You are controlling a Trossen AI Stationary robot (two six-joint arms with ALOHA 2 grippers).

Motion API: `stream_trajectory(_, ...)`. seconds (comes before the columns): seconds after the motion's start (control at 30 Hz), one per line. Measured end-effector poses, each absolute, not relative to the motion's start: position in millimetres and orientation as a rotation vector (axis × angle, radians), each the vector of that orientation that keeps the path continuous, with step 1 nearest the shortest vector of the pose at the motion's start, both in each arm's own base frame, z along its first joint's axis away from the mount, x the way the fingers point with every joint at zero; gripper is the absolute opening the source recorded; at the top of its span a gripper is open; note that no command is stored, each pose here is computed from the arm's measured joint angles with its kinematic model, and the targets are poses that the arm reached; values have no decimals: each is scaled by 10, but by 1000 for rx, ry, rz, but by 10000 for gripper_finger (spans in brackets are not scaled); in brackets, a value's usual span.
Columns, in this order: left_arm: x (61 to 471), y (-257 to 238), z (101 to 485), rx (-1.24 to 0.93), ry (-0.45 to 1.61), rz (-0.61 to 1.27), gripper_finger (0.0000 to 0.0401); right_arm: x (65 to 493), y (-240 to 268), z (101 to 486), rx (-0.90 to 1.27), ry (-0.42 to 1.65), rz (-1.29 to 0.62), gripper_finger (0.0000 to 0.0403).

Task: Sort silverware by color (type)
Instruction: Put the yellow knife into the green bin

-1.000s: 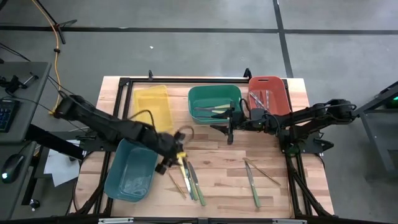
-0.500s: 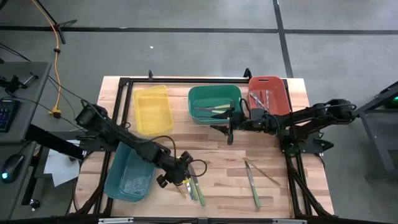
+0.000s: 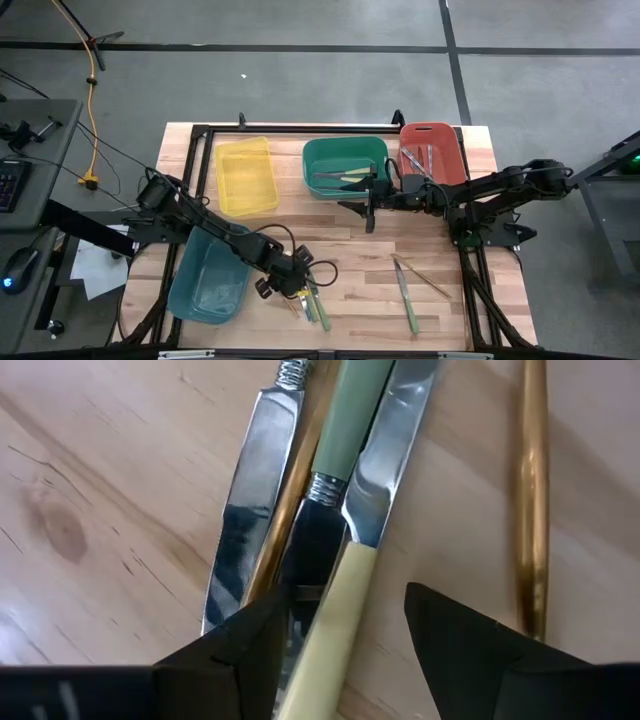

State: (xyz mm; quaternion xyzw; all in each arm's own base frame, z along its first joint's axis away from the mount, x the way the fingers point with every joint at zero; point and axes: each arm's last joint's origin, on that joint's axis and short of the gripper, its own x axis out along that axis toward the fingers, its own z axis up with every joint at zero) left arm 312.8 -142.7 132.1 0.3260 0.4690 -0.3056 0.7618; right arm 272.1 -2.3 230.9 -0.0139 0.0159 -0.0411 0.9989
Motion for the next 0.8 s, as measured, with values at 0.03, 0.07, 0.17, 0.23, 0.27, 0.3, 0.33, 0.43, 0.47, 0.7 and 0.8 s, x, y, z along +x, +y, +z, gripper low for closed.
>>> stream_trajectory(0.03,3123,-1426,1318,712,1025,-670,193,2721,-23,2308,-28,33,-82,176)
stream_trajectory(0.07,3121,-1425,1317,712,1027,-672,193,2721,-23,2306,-28,34,-82,176)
stream_trajectory(0.17,3105,-1420,1320,702,1043,-674,193,2721,-24,2306,-28,35,-82,176)
stream_trajectory(0.23,3088,-1414,1316,671,1067,-684,193,2721,-24,2306,-28,35,-82,176)
stream_trajectory(0.27,3081,-1409,1313,656,1078,-690,193,2721,-23,2306,-28,35,-82,176)
stream_trajectory(0.3,3080,-1401,1311,645,1083,-697,193,2721,-23,2306,-28,35,-82,176)
stream_trajectory(0.33,3080,-1391,1310,634,1086,-706,193,2721,-23,2306,-28,35,-82,176)
stream_trajectory(0.43,3095,-1352,1306,592,1093,-706,193,2721,-25,2306,-28,35,-83,176)
stream_trajectory(0.47,3100,-1340,1305,570,1098,-706,193,2721,-23,2306,-28,35,-82,176)
stream_trajectory(0.7,3112,-1264,1296,474,1124,-736,193,2721,-24,2306,-28,35,-82,176)
stream_trajectory(0.8,3126,-1230,1296,464,1125,-733,193,2720,-24,2305,-28,35,-82,176)
